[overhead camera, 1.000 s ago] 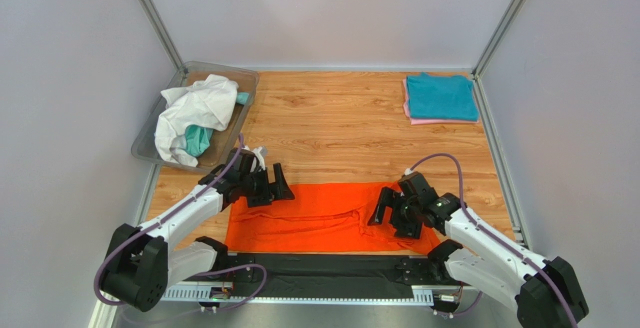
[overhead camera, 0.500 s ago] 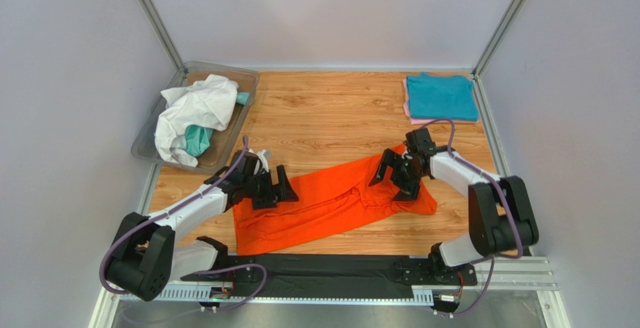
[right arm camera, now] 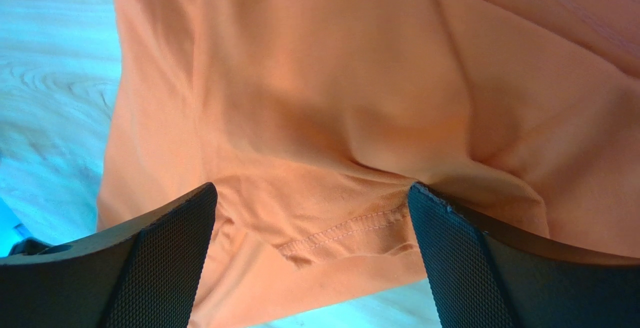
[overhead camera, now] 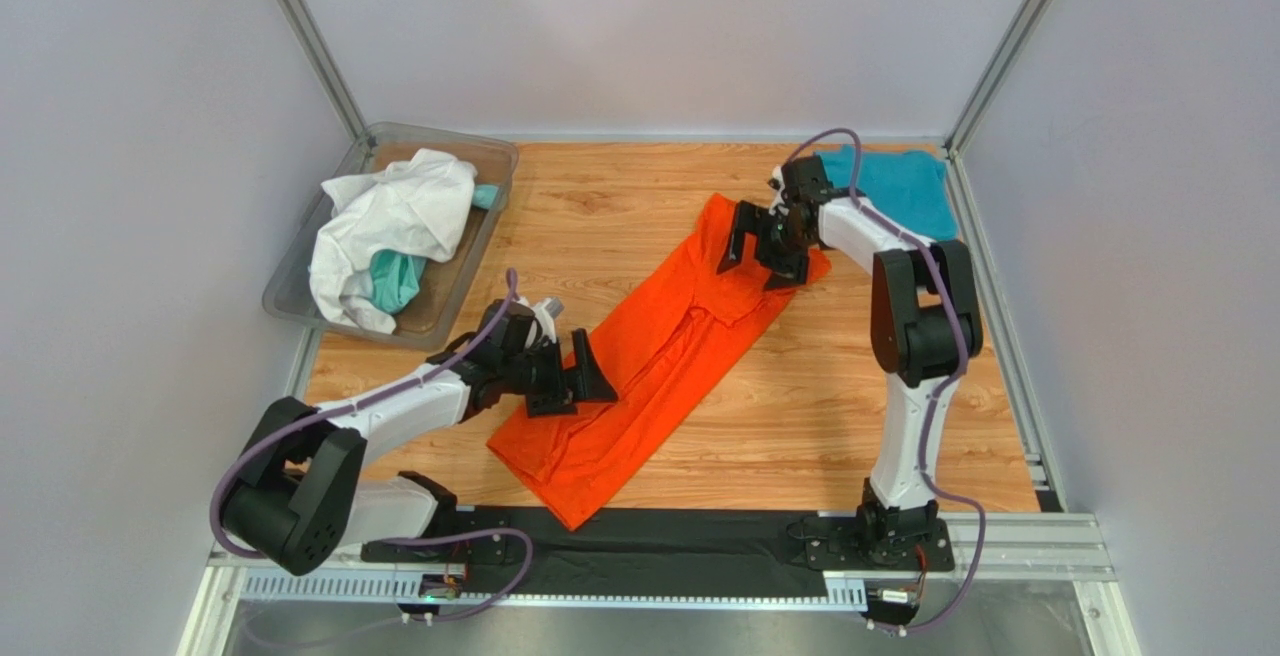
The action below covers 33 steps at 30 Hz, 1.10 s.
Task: Fold and stack the t-shirts
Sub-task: Fold the tshirt
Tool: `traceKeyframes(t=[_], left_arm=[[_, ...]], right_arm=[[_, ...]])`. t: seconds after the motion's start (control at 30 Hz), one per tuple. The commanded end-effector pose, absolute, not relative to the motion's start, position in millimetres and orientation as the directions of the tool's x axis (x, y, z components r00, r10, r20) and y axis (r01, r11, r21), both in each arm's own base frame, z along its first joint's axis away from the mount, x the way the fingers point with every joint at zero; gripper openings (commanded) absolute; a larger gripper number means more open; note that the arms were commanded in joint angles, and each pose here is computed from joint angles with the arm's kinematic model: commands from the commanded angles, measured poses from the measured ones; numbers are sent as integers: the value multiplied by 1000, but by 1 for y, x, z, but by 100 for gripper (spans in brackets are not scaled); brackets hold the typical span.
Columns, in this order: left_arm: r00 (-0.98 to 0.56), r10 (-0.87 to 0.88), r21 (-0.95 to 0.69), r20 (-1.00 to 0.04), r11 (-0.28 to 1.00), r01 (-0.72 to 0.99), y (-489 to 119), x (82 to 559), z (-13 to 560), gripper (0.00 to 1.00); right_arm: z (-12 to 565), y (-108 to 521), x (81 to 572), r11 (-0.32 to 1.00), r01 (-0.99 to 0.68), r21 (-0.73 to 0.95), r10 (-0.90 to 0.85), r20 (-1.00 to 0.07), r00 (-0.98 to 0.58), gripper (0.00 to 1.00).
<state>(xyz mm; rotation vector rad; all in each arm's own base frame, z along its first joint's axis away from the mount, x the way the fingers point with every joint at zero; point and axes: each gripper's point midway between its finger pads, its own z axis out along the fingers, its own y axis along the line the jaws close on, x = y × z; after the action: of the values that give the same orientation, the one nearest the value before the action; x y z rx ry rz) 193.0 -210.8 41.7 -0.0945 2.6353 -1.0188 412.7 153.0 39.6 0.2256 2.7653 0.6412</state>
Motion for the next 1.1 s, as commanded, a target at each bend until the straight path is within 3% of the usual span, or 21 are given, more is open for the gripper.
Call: traceKeyframes(t=[0.0, 0.3, 0.37, 0.63, 0.87, 1.07], left_arm=[[-966, -143, -653, -214, 757, 32, -217, 178, 26, 100], [-982, -67, -726, -178, 682, 86, -276, 162, 32, 100], [-984, -46, -714, -173, 694, 93, -285, 158, 29, 100], [-962, -23, -682, -270, 711, 174, -321, 169, 52, 100], [-940, -12, -663, -340, 712, 231, -321, 173, 84, 100], [-927, 6, -639, -376, 723, 264, -299, 158, 106, 100]], right_arm=[[18, 145, 443, 929, -14, 370, 102, -293, -951, 100], [-7, 189, 505, 911, -112, 396, 18, -311, -950, 100], [7, 199, 528, 899, -134, 418, 30, -363, -931, 100], [20, 221, 564, 853, -182, 489, 72, -455, -888, 100], [111, 227, 570, 830, -293, 475, 59, -597, -800, 100], [206, 212, 548, 896, -281, 343, 66, -729, -681, 100]])
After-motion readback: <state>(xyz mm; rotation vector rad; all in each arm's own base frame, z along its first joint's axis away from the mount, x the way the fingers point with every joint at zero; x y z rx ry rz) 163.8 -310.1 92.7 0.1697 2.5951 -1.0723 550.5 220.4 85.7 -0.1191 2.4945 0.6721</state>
